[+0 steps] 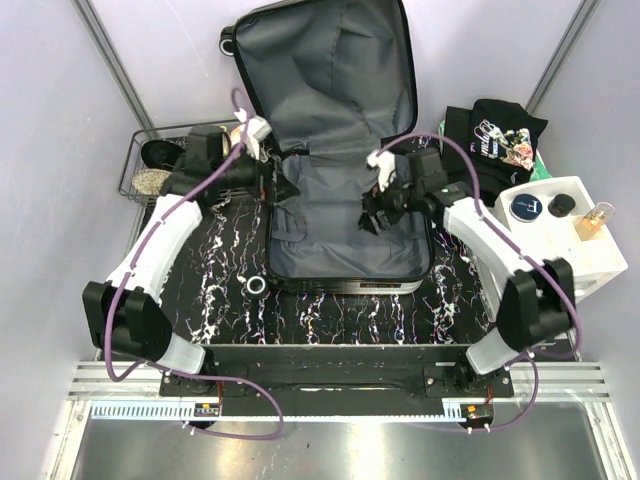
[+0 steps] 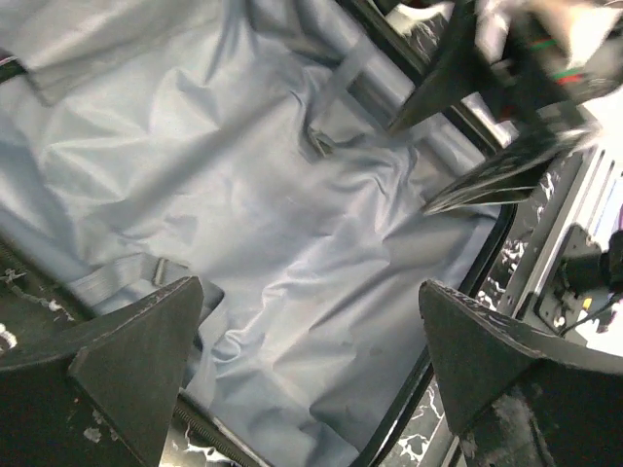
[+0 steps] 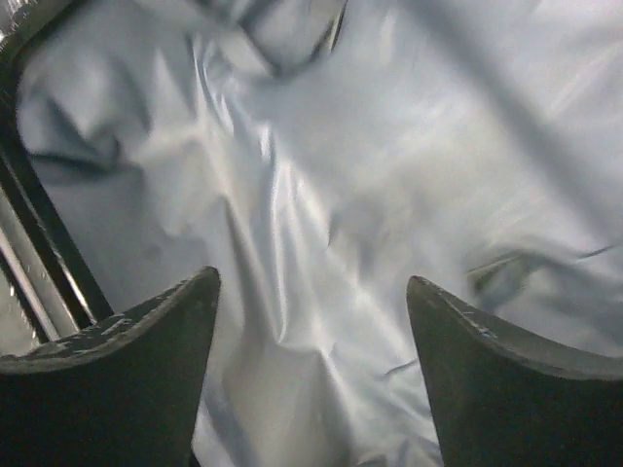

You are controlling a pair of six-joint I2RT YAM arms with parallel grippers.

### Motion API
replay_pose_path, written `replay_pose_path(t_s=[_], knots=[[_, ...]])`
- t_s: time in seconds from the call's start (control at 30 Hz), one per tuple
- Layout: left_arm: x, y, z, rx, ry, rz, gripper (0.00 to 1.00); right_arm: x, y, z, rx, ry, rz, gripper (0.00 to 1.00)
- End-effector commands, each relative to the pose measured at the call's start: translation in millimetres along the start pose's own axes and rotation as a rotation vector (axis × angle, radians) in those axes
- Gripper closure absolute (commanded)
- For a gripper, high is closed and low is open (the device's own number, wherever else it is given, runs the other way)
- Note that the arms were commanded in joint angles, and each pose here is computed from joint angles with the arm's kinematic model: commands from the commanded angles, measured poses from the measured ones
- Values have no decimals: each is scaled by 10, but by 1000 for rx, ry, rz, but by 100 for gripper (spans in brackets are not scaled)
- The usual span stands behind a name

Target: Open, take out, and arrange the luggage

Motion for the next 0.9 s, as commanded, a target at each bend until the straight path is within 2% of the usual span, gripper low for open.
replay_pose_path(t_s=[0.0,0.07,0.17,0.27,0.37,0.47,0.6,0.63,0.73,0.87], knots=[[230,-530,107,62,-183,-35,1,816,-743,105,-138,-89,-317,4],[228,-741,212,133,-236,-32,1,926,-1100,91,-193,-38,-407,0],[237,-1003,349,251,-227,-28,1,978,-1556,131,-278,9,-519,0],[172,-1175,428,395,-201,19,1,862,-1921,131,-381,61,-598,0],[50,-1292,504,508,-146,69,1,671,-2084,184,-424,111,-609,0],[-99,-1346,508,556,-129,103,1,524,-2113,242,-433,169,-596,0],[-436,-1373,502,645,-102,164,1,216,-1990,91,-508,267,-561,0],[-520,-1426,546,719,-98,188,1,175,-1984,91,-509,270,-557,0],[-787,-1432,491,809,-57,229,1,33,-1911,25,-535,296,-532,0],[-954,-1453,432,885,6,221,1,-34,-1935,-56,-599,284,-542,0]])
Point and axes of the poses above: each gripper's point midway between its finger pads, its own y axis out along the fingers, its own z axis along the line the jaws close on, x = y × z, the point moved 4 cm from there along -y, back along the fingers, and after that the axes turned 9 degrees about y, right-handed, at the moved point
